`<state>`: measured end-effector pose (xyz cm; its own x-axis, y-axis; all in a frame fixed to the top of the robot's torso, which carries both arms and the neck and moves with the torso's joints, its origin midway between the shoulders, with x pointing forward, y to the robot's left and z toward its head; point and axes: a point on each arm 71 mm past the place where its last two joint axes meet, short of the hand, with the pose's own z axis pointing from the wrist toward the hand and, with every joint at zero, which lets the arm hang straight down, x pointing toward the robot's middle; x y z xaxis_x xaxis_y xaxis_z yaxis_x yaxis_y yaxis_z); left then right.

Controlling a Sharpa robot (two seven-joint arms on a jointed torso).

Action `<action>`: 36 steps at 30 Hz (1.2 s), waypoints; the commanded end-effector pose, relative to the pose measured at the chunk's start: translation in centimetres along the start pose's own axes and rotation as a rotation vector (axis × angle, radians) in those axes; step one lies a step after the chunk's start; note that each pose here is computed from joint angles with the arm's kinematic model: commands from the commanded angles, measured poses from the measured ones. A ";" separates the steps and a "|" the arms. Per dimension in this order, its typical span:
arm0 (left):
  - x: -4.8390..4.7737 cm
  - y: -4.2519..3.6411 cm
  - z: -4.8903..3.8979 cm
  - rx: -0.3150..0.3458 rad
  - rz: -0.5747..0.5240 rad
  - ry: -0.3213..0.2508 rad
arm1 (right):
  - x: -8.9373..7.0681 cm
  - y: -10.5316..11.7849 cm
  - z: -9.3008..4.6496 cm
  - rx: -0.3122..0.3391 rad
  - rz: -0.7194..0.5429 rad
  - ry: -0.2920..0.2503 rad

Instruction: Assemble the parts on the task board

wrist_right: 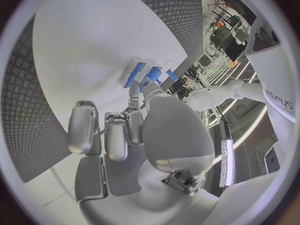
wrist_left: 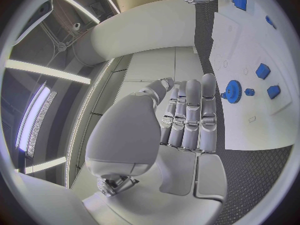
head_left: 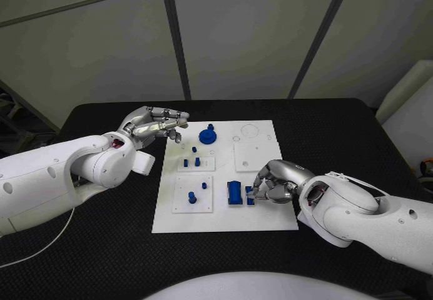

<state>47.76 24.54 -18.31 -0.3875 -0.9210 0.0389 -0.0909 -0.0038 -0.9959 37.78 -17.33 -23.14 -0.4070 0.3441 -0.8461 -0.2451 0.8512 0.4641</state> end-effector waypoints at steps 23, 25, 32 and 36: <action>0.35 -0.10 0.16 0.008 -0.005 0.016 | 0.8 2.1 2.4 -0.082 -0.010 -0.023; 0.37 -0.10 0.17 0.007 -0.005 0.017 | 0.9 2.2 2.6 -0.075 -0.028 -0.022; 0.36 -0.09 0.17 0.007 -0.005 0.016 | 1.0 2.3 2.8 -0.072 -0.055 -0.023; 0.34 -0.09 0.17 0.007 -0.005 0.016 | 0.9 2.5 2.7 -0.085 -0.052 -0.040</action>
<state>47.79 24.27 -18.33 -0.3919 -0.9191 0.0410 -0.0911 -0.0055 -0.9958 39.21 -13.79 -23.40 -0.3684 0.3398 -0.8653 -0.3311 0.8218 0.4637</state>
